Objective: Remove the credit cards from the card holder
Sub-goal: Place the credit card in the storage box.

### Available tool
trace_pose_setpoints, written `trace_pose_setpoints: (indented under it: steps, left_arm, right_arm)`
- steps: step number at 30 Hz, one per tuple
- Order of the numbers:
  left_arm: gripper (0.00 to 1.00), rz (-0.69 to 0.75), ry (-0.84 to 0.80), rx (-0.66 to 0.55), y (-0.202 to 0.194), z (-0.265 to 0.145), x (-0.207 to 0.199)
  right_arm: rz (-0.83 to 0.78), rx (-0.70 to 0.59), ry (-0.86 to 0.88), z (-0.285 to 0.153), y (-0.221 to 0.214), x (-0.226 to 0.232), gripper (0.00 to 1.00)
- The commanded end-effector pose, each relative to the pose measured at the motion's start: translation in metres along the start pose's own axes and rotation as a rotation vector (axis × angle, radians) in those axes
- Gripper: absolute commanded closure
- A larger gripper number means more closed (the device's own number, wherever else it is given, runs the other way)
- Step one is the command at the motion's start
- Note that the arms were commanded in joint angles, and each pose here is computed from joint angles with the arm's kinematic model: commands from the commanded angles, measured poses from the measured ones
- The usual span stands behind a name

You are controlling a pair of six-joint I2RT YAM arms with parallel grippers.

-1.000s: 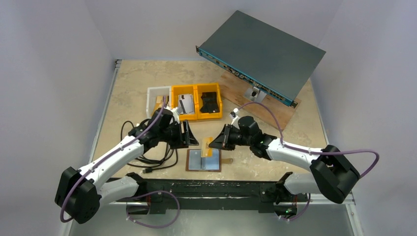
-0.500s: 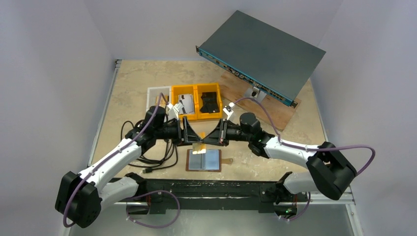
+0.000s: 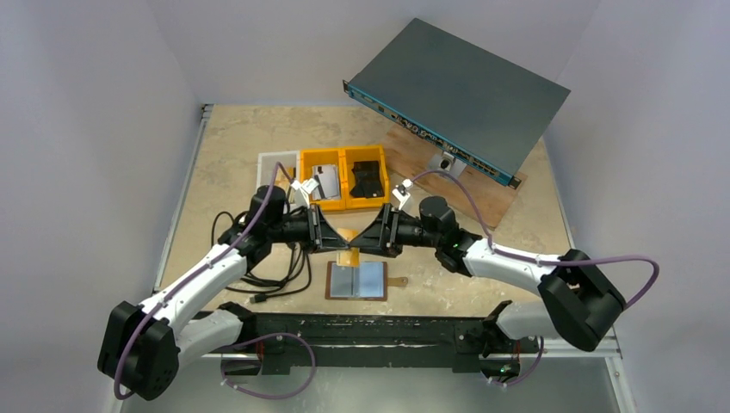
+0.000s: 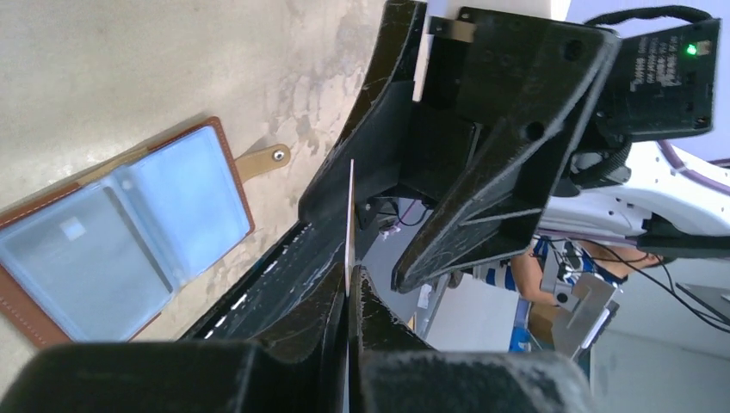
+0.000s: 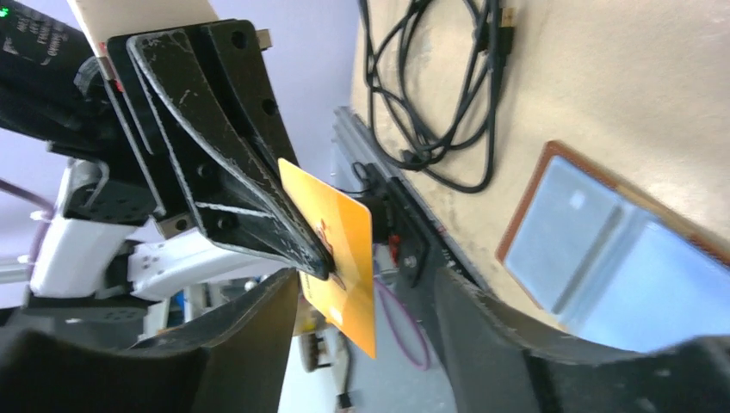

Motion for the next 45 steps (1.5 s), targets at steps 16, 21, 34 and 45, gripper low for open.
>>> trace_pose_setpoints:
  steps: [16, 21, 34, 45]
  left_arm:
    - [1.00, 0.020, 0.948, -0.484, 0.119, -0.074, 0.009]
    - [1.00, 0.008, 1.081, -0.522, 0.170, -0.082, 0.023]
    - [0.97, 0.006, 1.291, -0.367, 0.241, -0.057, 0.086]
    - [0.39, 0.021, 1.198, -0.384, 0.234, -0.071, 0.061]
  right_arm:
    - [-0.267, -0.294, -0.307, -0.052, 0.021, 0.028, 0.09]
    - [-0.288, -0.303, -0.345, -0.059, 0.020, 0.029, 0.09]
    - [-0.312, -0.332, -0.371, -0.074, 0.016, 0.031, 0.09]
    - [-0.319, -0.324, -0.444, -0.070, 0.021, 0.026, 0.08]
Point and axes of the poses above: each gripper's point midway between its finger pads, its own z axis out along the fingers, its own x axis along the line the jaws close on, y = z × x, the point moved 8 cm from there along -z, back along the fingers
